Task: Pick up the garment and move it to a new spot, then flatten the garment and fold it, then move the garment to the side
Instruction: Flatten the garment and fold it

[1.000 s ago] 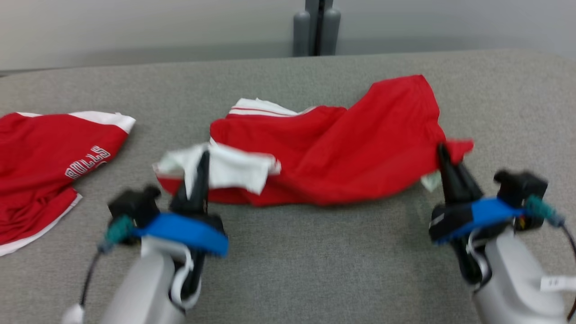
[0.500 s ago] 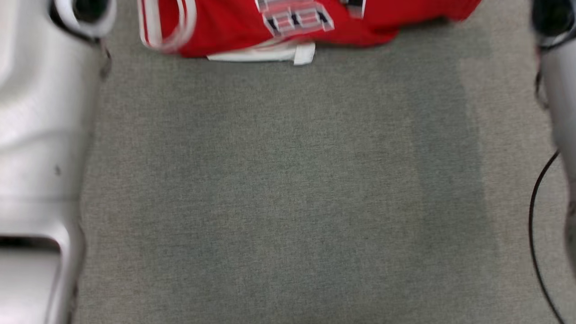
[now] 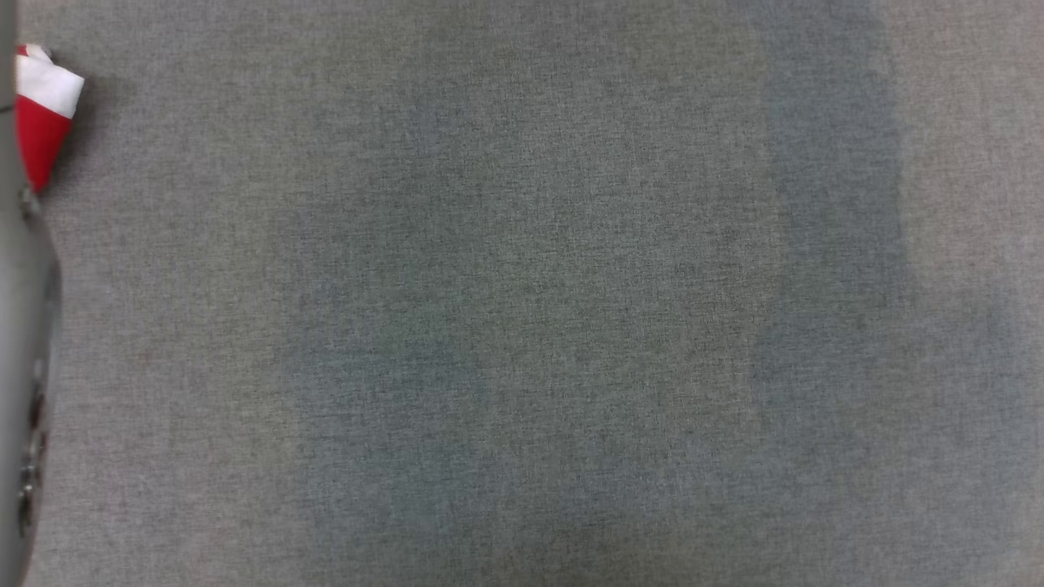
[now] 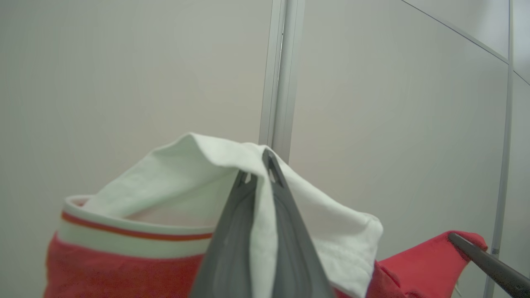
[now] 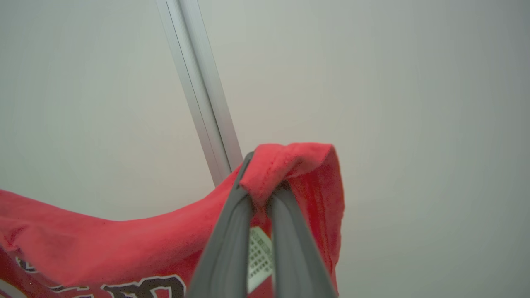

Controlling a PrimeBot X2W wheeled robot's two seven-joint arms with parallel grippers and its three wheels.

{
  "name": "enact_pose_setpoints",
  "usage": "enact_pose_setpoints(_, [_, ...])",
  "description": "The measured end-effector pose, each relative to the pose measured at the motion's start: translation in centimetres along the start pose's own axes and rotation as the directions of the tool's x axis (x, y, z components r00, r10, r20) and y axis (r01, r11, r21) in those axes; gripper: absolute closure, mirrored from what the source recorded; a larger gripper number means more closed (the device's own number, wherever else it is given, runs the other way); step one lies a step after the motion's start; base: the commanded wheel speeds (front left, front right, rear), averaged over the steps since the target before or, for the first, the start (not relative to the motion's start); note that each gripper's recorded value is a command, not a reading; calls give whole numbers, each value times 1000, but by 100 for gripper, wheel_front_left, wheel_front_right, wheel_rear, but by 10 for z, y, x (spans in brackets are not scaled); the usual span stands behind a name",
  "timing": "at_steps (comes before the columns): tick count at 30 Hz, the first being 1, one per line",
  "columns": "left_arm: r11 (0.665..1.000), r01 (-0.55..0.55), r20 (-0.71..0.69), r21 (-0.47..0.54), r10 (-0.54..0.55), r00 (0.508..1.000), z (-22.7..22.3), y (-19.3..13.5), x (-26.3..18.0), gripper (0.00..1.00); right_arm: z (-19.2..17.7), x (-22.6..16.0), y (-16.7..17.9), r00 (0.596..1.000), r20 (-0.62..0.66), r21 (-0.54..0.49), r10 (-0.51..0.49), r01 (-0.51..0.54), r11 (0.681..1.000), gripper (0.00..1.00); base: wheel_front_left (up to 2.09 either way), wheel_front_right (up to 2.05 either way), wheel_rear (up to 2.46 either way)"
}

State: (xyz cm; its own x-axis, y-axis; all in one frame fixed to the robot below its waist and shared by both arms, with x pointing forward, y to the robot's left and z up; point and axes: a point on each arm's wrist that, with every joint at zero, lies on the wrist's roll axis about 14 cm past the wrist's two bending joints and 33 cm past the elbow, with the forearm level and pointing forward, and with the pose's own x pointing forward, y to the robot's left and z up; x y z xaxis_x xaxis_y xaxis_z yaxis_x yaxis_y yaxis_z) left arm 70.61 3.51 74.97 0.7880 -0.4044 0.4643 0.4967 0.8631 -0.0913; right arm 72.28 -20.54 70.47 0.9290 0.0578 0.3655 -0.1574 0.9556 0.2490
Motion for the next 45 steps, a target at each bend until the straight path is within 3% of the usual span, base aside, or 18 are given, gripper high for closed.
enact_pose_setpoints(4, [1000,4,-25,-26,-4,1000,-17,-4,-3,100,-17,-3,5,999,-31,0,15,-15,1000,100,0,0,0])
enact_pose_setpoints(8, [995,-53,-117,-83,43,992,-65,9,-29,100,-59,-23,3,995,-103,2,15,-15,1000,100,0,0,0])
enact_pose_setpoints(13, [979,-140,-251,-146,100,963,-135,19,-85,100,-127,-75,-2,970,-242,54,-4,18,998,100,0,0,0])
enact_pose_setpoints(19, [959,-217,-339,-184,145,930,-171,22,-161,100,-168,-142,-4,934,-357,97,-6,44,994,100,0,0,0])
enact_pose_setpoints(35, [861,-463,-467,-212,327,822,-153,-28,-362,100,-179,-322,-16,854,-512,167,-92,204,965,100,0,0,0])
enact_pose_setpoints(45, [819,-541,-555,-190,365,748,-132,-63,-445,100,-162,-416,-19,812,-564,161,-152,288,944,100,0,0,0])
